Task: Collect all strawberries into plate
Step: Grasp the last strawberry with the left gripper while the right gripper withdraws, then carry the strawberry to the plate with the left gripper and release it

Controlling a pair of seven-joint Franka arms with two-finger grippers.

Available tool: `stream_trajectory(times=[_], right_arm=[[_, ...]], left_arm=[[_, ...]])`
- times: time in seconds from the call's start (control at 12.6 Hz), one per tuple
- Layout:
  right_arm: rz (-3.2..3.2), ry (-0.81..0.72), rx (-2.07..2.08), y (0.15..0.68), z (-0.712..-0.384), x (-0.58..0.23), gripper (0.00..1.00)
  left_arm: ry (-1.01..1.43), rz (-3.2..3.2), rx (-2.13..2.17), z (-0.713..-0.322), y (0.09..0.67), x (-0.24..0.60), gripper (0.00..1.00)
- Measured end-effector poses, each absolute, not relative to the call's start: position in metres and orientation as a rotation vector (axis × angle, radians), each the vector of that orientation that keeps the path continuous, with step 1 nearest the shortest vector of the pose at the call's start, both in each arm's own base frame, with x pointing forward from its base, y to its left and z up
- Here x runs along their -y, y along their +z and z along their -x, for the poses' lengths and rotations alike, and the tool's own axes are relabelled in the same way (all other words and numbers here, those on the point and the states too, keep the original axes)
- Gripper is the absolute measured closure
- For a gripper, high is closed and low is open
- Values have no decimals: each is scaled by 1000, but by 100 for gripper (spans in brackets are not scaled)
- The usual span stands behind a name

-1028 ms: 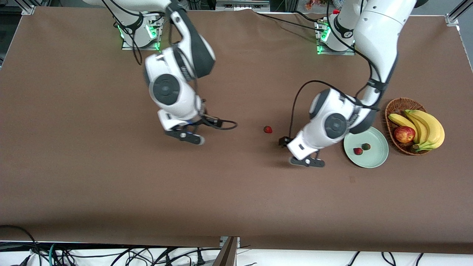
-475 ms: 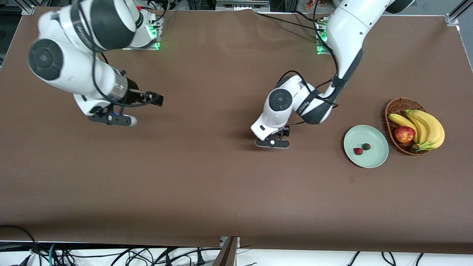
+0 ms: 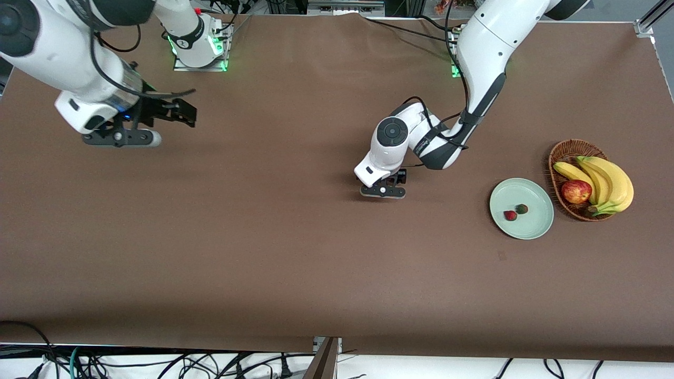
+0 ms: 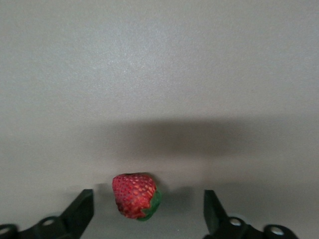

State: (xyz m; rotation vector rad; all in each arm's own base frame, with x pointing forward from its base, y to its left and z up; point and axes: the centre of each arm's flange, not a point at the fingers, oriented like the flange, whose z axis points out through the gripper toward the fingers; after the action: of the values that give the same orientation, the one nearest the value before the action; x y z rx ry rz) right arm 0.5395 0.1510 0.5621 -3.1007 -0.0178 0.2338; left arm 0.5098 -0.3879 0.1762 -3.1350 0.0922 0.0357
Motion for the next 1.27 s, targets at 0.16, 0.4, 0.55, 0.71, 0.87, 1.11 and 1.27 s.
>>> stream_trajectory(times=[0.16,0.4,0.55,0.71,0.87,1.11,1.27], right_arm=[[3088,212,51,569,-544,-117,0],[3116,192,78,571,-548,-92,0],[3126,168,117,574,-548,-94,0],[3126,123,156,574,-551,-96,0],[3129,81,203,570,-558,-96,0],[3135,71,208,570,-560,-91,0],[3136,71,197,569,-562,-82,0]], left_arm=[[38,3134,-89,-509,176,387,34],[38,3135,-76,-511,176,384,52],[29,3138,-61,-516,179,381,66],[-9,3146,-21,-533,195,364,66],[-44,3133,-58,-554,220,336,66],[6,3070,-195,-580,257,276,66],[123,3042,-306,-596,271,213,66]])
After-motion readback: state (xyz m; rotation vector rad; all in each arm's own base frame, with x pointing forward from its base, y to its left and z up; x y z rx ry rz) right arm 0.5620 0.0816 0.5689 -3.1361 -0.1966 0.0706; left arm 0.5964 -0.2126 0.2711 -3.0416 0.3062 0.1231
